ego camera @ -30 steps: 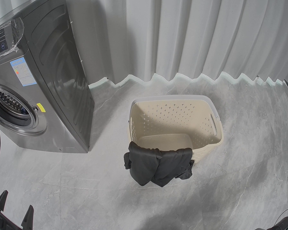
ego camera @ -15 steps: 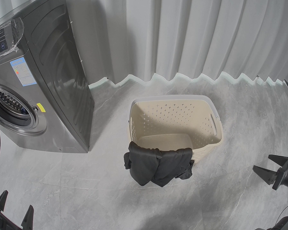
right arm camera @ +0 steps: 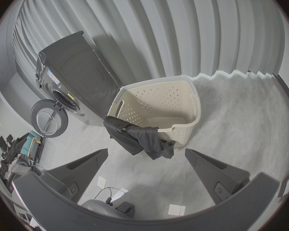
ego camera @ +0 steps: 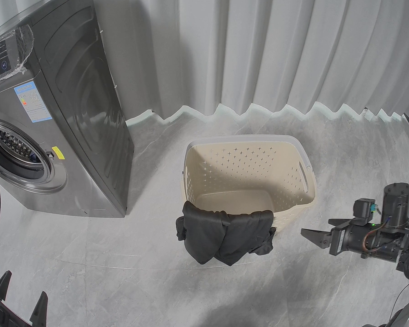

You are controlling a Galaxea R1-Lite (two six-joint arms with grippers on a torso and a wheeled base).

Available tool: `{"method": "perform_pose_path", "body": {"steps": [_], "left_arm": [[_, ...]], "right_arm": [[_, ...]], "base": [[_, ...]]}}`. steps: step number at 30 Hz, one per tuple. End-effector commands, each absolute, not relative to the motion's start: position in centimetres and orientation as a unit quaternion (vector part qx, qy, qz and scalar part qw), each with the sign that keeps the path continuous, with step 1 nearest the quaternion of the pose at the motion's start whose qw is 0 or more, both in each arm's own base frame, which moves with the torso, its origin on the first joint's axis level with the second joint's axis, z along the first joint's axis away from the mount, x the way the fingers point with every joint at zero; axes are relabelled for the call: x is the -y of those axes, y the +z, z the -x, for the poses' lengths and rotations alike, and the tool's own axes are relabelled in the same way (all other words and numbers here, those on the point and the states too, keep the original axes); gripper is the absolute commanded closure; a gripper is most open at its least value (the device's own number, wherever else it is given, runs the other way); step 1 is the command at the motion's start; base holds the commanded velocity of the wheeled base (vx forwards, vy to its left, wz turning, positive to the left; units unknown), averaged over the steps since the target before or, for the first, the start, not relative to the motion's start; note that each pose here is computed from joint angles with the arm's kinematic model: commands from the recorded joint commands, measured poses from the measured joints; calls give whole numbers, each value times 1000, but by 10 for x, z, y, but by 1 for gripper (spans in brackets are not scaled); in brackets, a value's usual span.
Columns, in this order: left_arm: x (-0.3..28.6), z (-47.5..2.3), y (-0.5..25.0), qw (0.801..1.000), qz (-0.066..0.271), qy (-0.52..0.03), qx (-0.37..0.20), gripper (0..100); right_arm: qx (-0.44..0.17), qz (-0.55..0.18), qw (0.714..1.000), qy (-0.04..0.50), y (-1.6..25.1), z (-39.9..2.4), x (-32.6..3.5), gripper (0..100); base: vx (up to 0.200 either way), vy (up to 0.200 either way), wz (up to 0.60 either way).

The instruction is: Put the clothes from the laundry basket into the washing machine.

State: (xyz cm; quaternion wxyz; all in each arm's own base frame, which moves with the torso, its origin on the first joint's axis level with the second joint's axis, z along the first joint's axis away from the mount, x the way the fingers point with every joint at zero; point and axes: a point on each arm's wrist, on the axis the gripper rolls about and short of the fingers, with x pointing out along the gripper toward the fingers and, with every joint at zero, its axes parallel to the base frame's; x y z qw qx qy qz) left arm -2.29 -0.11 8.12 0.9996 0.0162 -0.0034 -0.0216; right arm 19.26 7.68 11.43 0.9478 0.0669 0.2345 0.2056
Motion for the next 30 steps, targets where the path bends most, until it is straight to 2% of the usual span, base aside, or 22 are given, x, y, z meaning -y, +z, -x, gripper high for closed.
{"method": "perform_pose_path", "body": {"steps": [1,15,24,30], "left_arm": [[1,23,76,1000,-13,-21,3,0],[1,23,76,1000,-10,-21,2,0],[1,23,76,1000,-10,-21,2,0],[1,23,76,1000,-10,-20,2,0]], "right_arm": [[-296,-60,932,200,70,-222,-110,0],[-310,-53,926,209,31,-260,-139,0],[-284,-53,933,214,-1,-285,-156,0],[-272,-55,935,220,-11,-301,-170,0]], "base": [[0,0,0],[0,0,0],[0,0,0],[0,0,0]]}}
